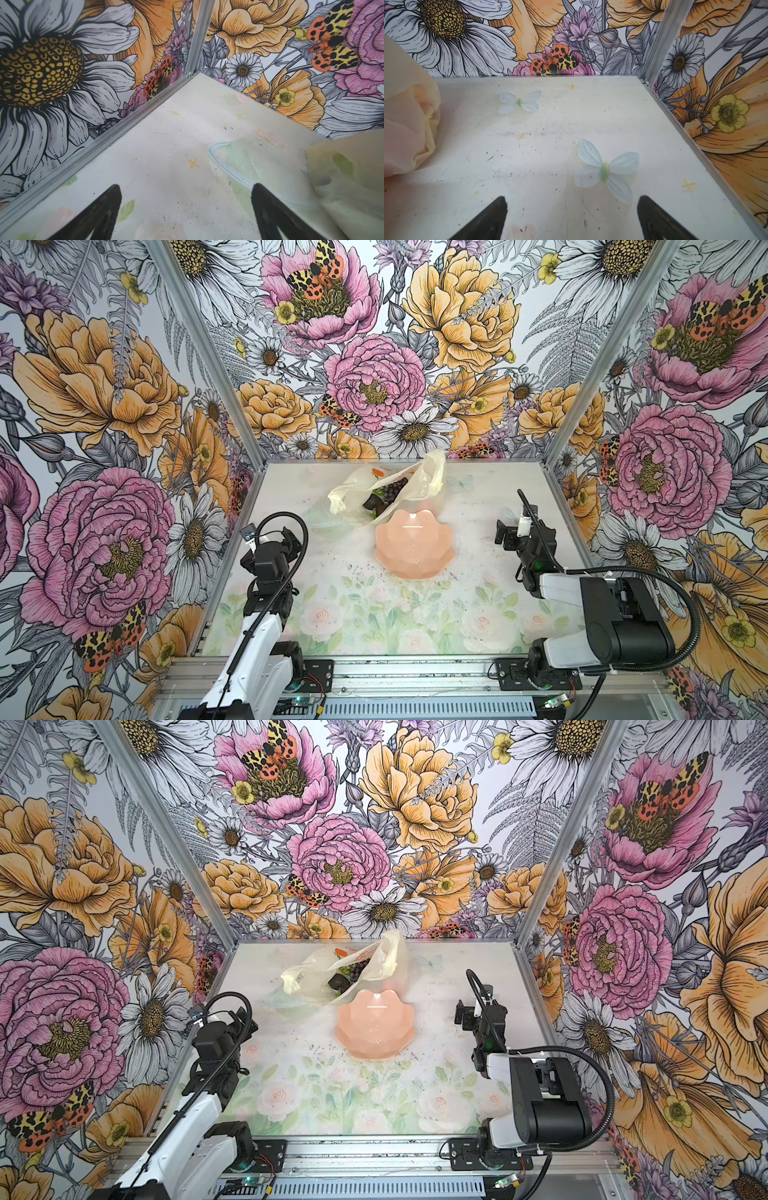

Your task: Place the fruits into the plastic bag

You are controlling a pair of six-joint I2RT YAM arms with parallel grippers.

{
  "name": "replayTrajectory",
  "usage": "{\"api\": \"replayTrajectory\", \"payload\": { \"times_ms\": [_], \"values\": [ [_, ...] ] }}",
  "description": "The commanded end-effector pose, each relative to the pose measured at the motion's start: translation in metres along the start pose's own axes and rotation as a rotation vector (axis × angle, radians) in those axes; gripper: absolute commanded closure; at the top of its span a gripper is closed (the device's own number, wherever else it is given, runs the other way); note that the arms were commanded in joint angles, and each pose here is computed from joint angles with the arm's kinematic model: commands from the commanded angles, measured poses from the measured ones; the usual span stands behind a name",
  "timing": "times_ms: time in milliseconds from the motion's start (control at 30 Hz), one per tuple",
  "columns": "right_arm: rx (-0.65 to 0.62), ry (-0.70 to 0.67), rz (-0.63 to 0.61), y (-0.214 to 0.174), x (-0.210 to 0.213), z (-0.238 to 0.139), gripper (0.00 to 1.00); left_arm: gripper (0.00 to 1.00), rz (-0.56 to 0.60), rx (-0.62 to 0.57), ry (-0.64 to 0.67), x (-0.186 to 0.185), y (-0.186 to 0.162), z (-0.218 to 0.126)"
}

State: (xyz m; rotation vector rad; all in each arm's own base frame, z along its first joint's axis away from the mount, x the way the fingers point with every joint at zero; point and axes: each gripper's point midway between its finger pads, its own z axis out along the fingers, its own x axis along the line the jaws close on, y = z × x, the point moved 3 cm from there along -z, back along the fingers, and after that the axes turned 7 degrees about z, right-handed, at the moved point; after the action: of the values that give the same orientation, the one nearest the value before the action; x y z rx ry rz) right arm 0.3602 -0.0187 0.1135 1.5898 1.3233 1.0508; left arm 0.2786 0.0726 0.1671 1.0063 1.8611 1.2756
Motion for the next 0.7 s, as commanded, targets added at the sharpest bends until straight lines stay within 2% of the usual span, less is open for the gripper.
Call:
{"api": "replayTrajectory", "payload": {
  "times_ms": [0, 167, 367, 467, 567, 667],
  "values": [
    [-0.102, 0.024, 0.018, 0.015, 0.002, 0.002, 0.0, 0.01, -0.017, -0.103, 0.028, 0.002, 0.007, 0.012],
    [-0.101, 0.012, 0.029, 0.011, -0.001, 0.005, 0.0, 0.01, 0.015, -0.103, 0.038, -0.009, -0.001, 0.035],
    [-0.076, 0.018, 0.044, 0.011, -0.003, 0.009, 0.01, 0.01, 0.109, -0.133, -0.075, -0.041, 0.002, 0.062],
    [-0.074, 0.016, 0.043, 0.011, -0.004, 0.009, 0.01, 0.01, 0.158, -0.121, -0.105, -0.053, 0.0, 0.066],
    [-0.076, 0.016, 0.041, 0.012, -0.003, 0.009, 0.01, 0.01, 0.208, -0.143, -0.201, -0.068, -0.008, 0.063],
    [-0.069, 0.019, 0.034, 0.011, -0.002, 0.01, 0.0, 0.01, 0.201, -0.191, -0.246, -0.071, -0.016, 0.064]
  ]
}}
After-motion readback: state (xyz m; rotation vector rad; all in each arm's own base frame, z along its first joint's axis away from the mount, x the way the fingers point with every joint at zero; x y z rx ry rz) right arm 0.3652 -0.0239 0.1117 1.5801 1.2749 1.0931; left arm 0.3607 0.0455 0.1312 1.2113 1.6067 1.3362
